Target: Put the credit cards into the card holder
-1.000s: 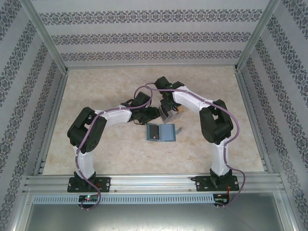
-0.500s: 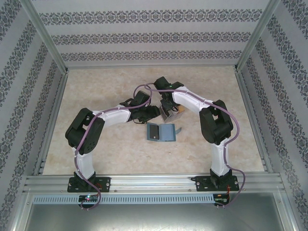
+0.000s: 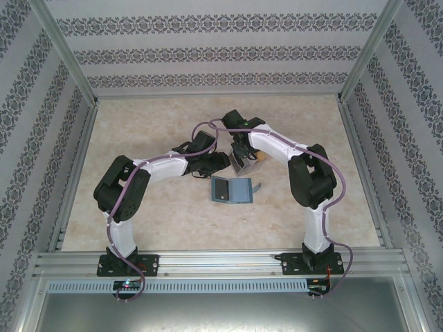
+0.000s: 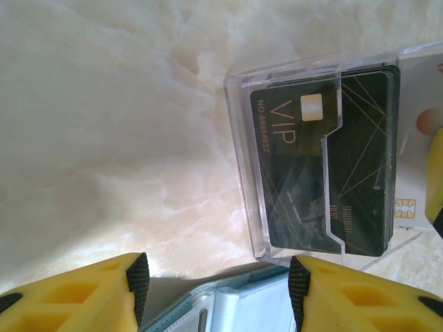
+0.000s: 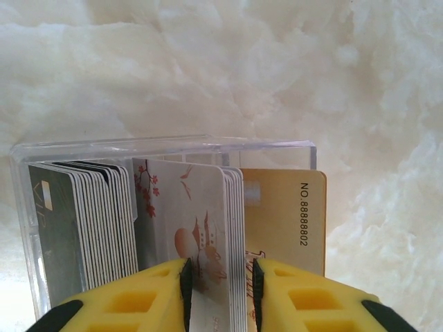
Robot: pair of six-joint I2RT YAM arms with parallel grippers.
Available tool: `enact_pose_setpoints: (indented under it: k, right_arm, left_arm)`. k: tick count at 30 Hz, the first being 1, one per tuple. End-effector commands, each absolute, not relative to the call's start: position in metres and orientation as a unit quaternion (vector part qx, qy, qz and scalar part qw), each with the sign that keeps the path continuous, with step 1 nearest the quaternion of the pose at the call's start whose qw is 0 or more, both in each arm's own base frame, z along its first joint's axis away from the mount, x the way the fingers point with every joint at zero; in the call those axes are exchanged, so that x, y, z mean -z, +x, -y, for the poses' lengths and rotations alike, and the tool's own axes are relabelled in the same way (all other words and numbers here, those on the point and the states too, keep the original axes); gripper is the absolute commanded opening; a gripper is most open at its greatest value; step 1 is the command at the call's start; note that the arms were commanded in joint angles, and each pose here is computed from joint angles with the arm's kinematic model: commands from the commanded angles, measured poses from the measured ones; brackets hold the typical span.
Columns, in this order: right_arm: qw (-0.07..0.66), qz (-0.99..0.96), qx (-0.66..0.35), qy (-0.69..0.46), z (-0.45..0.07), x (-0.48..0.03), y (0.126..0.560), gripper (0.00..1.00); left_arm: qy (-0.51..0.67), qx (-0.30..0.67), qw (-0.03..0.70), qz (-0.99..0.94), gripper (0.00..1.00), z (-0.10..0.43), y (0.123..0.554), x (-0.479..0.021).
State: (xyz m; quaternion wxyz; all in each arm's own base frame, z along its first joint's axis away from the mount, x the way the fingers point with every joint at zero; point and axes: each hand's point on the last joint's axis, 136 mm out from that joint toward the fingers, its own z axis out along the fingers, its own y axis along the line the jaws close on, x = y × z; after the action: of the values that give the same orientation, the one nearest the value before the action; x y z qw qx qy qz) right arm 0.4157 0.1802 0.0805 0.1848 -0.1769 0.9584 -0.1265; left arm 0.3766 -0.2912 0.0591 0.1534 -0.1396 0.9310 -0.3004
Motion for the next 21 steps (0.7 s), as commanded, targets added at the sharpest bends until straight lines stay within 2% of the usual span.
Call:
enact_pose_setpoints:
  k: [1,13,21]
  right_arm:
    - [0.197,-0.957,0.132,-0.166,-0.17,-0.096,0.417,0.26]
    - [0.207,-0.965,0.077,-0.145,-0.177,-0.115,0.413,0.07]
    - [0.227,-0.969,-0.011,-0.1,-0.185,-0.147,0.399,0.04]
  left_arm:
    - [-0.147,0.308,0.169,-0.925,0.57,0.286,0.381,-0.072]
    - [-0.146,0.31,0.169,-0.924,0.57,0.287,0.38,-0.074]
    - [-0.133,0.319,0.19,-0.919,0.58,0.283,0.378,-0.096]
